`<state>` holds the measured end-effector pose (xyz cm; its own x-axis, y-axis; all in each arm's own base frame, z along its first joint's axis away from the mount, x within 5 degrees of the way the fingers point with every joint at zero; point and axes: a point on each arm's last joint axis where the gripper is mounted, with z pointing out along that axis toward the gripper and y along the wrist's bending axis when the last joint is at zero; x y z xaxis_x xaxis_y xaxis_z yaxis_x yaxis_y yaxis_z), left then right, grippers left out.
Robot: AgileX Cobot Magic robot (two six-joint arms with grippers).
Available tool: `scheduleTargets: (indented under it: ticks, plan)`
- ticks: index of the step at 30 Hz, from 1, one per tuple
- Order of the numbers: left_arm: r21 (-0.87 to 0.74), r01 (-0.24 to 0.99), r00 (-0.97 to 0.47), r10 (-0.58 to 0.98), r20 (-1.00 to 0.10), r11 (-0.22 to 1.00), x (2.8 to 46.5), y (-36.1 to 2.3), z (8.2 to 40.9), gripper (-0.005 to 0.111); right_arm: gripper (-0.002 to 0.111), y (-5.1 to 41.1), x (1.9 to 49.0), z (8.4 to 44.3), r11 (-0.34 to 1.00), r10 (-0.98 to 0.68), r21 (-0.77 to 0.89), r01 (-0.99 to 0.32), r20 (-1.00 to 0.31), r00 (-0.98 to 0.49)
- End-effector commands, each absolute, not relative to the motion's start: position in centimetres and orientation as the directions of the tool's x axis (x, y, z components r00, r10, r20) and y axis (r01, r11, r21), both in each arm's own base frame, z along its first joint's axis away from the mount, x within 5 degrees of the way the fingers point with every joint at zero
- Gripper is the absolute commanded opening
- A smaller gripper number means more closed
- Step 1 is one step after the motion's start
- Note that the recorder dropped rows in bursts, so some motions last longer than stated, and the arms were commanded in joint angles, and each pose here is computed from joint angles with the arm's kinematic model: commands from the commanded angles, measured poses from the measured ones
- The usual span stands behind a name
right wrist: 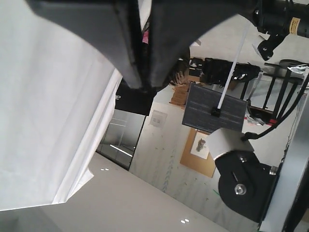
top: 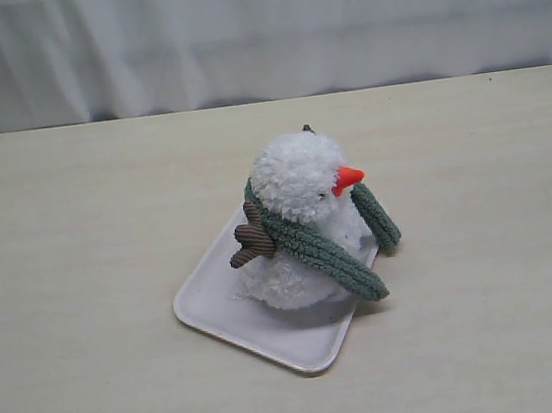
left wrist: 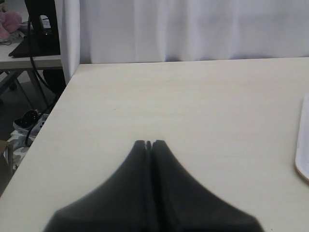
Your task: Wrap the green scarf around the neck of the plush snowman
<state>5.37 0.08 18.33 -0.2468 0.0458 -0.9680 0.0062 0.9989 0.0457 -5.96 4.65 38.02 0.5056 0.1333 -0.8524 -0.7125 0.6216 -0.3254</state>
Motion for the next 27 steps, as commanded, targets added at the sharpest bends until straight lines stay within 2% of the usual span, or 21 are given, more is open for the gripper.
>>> scheduleTargets:
  ticks: [1,16,22,27]
  plan:
    - [0.042,0.008,-0.234,0.043,-0.971,0.999,5.4,0.1,18.4,0.000,0.004,4.6,-5.9,37.9,0.625,0.133,-0.322,-0.711,-0.854,0.503]
    - [0.042,0.008,-0.231,0.043,-0.972,0.999,5.4,0.1,18.4,0.000,0.004,4.8,-5.2,37.8,0.693,0.109,-0.298,-0.656,-0.856,0.505]
    - [0.042,0.008,-0.231,0.043,-0.972,0.999,5.4,0.1,18.4,0.000,0.004,3.5,-3.5,37.8,0.758,0.350,-0.062,-0.649,-0.802,0.485]
    - [0.042,0.008,-0.231,0.043,-0.972,0.999,5.4,0.1,18.4,0.000,0.004,2.6,-2.0,36.8,0.776,0.469,0.078,-0.626,-0.736,0.488]
